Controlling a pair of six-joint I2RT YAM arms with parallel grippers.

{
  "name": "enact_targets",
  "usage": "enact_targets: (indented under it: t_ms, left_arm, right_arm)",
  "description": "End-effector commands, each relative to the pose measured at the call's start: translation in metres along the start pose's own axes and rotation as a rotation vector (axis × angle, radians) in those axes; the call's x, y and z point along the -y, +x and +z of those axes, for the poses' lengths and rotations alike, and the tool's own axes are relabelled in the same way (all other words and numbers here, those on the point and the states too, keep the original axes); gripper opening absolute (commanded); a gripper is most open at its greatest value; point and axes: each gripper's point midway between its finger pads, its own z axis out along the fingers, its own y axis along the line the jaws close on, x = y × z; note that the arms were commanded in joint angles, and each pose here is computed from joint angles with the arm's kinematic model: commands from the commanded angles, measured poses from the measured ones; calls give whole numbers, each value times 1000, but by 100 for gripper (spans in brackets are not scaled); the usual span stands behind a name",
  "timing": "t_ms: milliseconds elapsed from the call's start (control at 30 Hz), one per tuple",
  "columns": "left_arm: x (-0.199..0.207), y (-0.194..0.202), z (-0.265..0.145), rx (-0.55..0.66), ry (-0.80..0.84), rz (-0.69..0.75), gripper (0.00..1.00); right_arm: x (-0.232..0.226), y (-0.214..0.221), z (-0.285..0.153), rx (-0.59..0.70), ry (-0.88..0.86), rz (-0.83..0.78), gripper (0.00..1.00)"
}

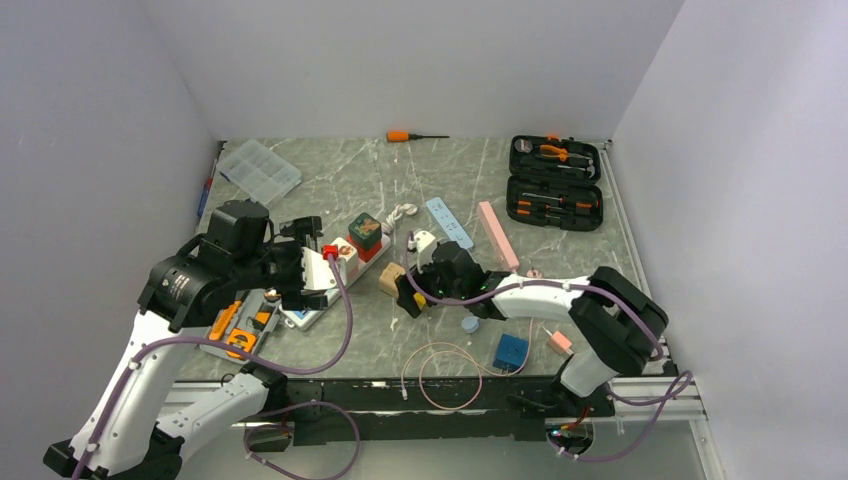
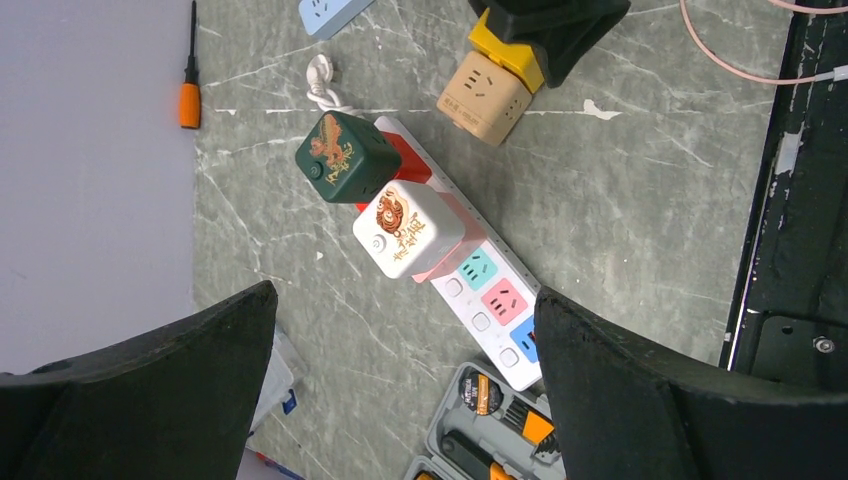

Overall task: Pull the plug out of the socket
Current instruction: Remove the plug from the socket.

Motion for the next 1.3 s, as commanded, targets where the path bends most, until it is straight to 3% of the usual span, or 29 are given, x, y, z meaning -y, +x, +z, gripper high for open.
enact_targets:
  t_ms: [0, 267, 500, 767, 867, 933, 1167, 1267]
  left_arm:
    - [-1, -10, -6, 35, -3, 29, 99]
    - [-1, -11, -2, 46, 11, 28, 99]
    - [7, -13, 4, 73, 47, -1, 99]
    - [22, 3, 25, 58, 94, -54, 99]
    - [22, 7, 32, 51, 90, -71, 99]
    - [22, 9, 37, 40, 85, -65, 100]
    - [9, -3, 45, 49, -31, 172, 99]
    - [11, -12, 60, 83, -6, 227, 99]
  right_arm:
    - [-6, -20, 17, 59, 16, -114, 100]
    - [3, -5, 30, 22, 96, -164, 96]
    - [5, 3, 34, 8, 105, -157, 79]
    - [-1, 3, 32, -4, 80, -128, 34]
    - [-7, -2, 26, 2, 55, -117, 9]
    - [-10, -8, 20, 13, 48, -111, 0]
    - [-26, -34, -4, 48, -30, -62, 0]
    - [-33, -44, -20, 73, -88, -27, 0]
